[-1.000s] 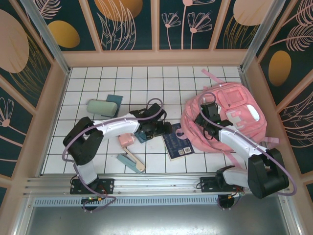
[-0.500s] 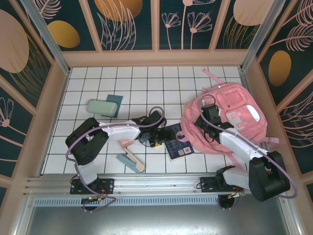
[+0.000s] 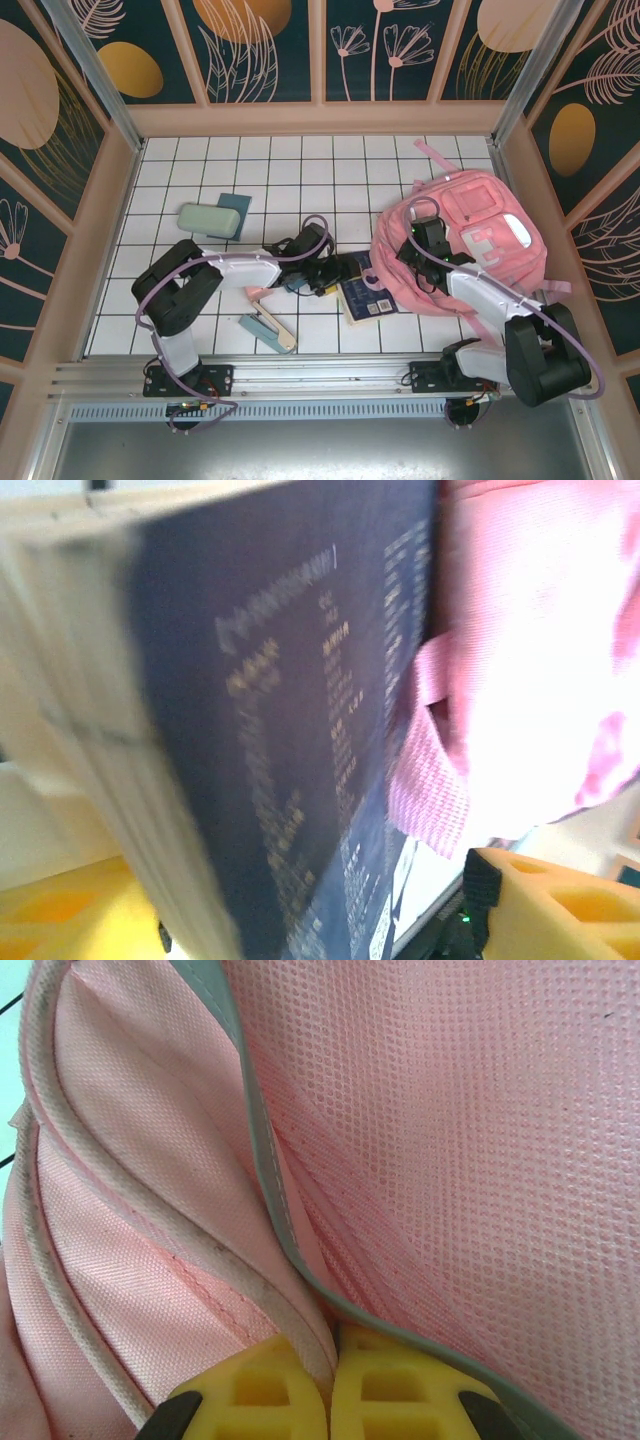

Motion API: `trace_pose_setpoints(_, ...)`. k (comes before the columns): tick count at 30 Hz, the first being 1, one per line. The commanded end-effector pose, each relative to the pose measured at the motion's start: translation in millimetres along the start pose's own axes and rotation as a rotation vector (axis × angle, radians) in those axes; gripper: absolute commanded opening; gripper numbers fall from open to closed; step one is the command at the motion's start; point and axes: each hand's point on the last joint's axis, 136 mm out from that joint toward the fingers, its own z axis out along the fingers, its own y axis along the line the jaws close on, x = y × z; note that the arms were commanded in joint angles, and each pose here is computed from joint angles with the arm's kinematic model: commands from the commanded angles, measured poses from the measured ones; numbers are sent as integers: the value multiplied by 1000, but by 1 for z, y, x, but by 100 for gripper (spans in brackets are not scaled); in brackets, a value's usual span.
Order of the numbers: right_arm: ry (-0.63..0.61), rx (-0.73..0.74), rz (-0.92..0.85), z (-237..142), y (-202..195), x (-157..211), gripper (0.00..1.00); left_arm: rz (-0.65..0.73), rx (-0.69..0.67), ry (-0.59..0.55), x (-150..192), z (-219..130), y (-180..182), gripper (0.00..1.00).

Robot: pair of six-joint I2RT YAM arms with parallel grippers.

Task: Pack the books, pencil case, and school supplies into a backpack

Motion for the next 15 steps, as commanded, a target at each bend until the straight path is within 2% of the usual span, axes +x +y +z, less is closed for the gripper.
trace_pose_setpoints(1,131,22,40,6,-11,34,0,80,259,-65,-11,-23,-69,71)
trace_pose_setpoints(7,142,19,33,8,-9,34,0,106,336,-75,-9,-30,-82,46)
trace_pose_setpoints(9,139,16,34,8,-8,33,0,103,331,-69,-10,-26,-79,46)
trace_pose_setpoints(15,128,12,27,6,-4,27,0,86,241,-24,-12,3,-54,60)
